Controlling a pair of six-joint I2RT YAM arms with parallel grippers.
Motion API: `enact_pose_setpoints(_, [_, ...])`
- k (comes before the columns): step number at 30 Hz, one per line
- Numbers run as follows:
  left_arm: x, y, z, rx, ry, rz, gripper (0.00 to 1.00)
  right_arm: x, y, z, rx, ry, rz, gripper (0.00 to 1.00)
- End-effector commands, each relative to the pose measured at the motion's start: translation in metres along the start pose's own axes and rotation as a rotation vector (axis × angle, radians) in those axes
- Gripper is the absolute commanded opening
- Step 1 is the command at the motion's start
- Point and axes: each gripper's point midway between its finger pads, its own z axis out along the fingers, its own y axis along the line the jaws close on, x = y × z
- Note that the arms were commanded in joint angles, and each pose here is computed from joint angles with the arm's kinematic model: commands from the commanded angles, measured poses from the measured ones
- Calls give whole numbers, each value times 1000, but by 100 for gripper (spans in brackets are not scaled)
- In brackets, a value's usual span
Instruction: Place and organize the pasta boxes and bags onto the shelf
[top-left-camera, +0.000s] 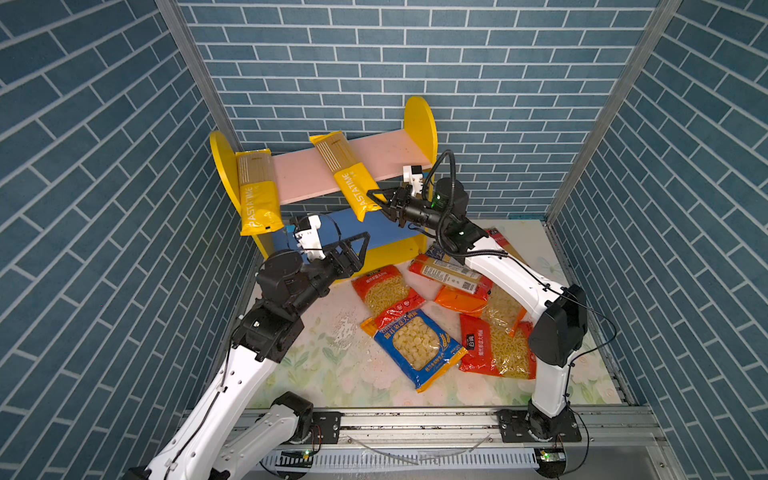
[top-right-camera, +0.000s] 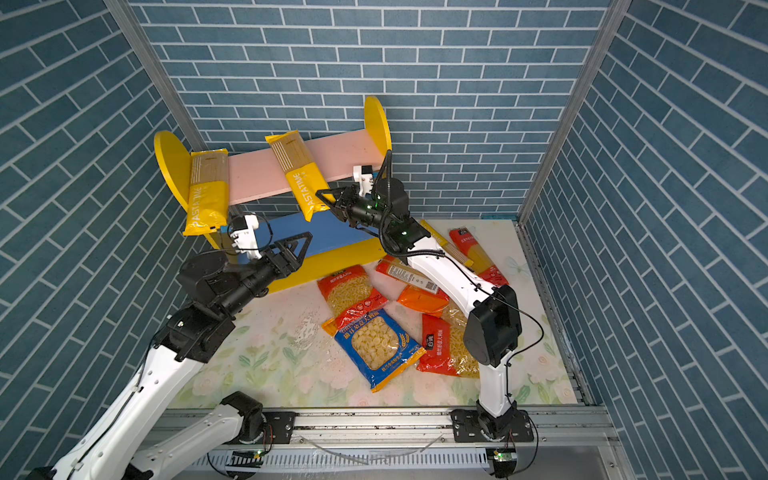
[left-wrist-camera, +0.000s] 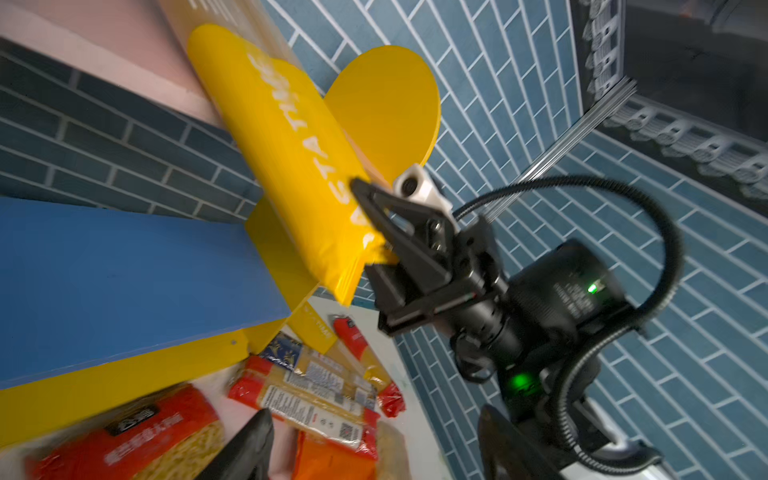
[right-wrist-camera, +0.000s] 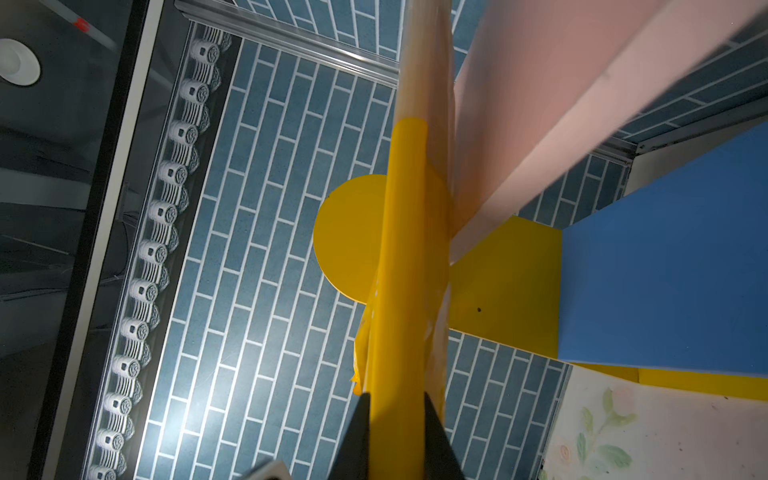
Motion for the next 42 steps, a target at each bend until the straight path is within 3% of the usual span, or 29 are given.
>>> enact_pose_setpoints(1, [40, 47, -10, -200, 53, 127, 76, 1, 80, 8, -180, -34, -109, 0])
enact_pose_setpoints(9, [117, 128, -42, -423, 160, 86, 74, 23, 77, 47, -151, -25, -71, 0])
enact_pose_setpoints(14, [128, 140, -54, -438, 165, 65, 74, 36, 62, 73, -98, -58, -27, 0])
enact_pose_setpoints(25, [139, 153, -69, -471, 177, 59, 74, 41, 47, 96, -40, -270, 11, 0])
enact_pose_setpoints(34, [150, 157, -65, -465, 203, 44, 73, 58, 39, 114, -63, -244, 16, 0])
enact_pose_setpoints(42, [158, 161, -59, -469, 214, 19, 73, 57, 61, 107, -100, -242, -58, 0])
